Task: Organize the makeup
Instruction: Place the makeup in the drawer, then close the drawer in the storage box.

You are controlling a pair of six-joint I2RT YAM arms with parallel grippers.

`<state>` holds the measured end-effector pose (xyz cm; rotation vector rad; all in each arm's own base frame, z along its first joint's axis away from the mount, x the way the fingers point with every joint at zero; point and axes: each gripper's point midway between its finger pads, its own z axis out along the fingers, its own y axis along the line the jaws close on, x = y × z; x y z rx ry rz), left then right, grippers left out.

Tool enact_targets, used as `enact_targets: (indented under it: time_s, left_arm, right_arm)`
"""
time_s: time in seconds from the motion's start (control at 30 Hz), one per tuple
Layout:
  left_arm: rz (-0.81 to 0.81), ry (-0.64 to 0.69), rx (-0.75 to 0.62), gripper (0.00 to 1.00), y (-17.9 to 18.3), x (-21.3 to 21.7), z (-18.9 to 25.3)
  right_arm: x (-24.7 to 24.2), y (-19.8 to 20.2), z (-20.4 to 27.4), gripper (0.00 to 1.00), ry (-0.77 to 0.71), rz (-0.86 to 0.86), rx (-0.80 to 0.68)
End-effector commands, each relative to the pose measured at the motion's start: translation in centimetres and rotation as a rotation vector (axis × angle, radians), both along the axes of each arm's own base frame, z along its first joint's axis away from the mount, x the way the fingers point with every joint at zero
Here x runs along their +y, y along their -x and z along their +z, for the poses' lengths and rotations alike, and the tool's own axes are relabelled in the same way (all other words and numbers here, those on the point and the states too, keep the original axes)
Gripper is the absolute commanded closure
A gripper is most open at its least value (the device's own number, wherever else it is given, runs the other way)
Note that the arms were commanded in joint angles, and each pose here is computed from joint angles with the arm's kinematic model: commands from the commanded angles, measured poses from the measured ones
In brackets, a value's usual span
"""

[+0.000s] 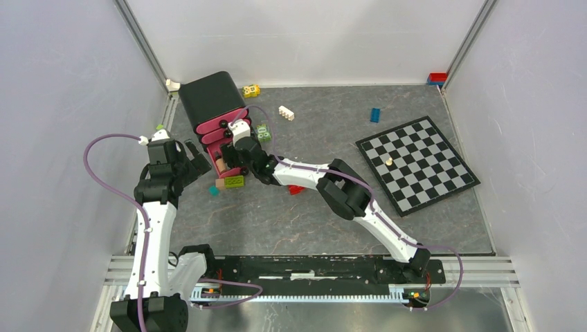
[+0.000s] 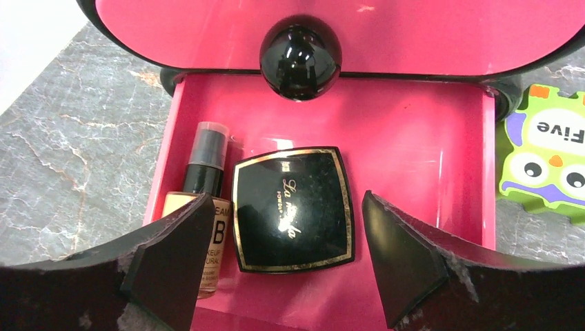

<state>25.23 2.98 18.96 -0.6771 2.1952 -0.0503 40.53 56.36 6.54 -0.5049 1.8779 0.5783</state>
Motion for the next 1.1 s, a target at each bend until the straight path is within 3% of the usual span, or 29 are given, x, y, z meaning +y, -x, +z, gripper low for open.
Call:
enact_targets:
  time_s: [0.0, 0.2, 0.67, 0.83, 1.07]
  left_arm:
    - [-0.006, -0.004, -0.043, 0.00, -0.7, 0.1, 0.8]
    - [-0.006, -0.005, -0.042, 0.00, -0.7, 0.1, 0.8]
    - [-0.002, -0.008, -0.045, 0.00, -0.7, 0.2, 0.8]
    - [-0.002, -0.006, -0.045, 0.00, -0.7, 0.2, 0.8]
    - [-0.004, -0.006, -0.044, 0.00, -0.7, 0.2, 0.8]
  right_arm:
    - [0.9, -0.3, 2.8, 0.15, -0.082, 0.014, -0.029]
    - [0.4, -0.2, 5.0, 0.15, -0.102, 0.017, -0.060]
    - [-2.5, 1.8, 16.5, 0.14, -0.166, 0.083, -0.264]
    - [-7.1, 3.1, 17.6, 0.14, -0.075, 0.086, -0.323]
    - [-18.3, 2.0, 16.3, 0.14, -0.014, -0.008, -0.207]
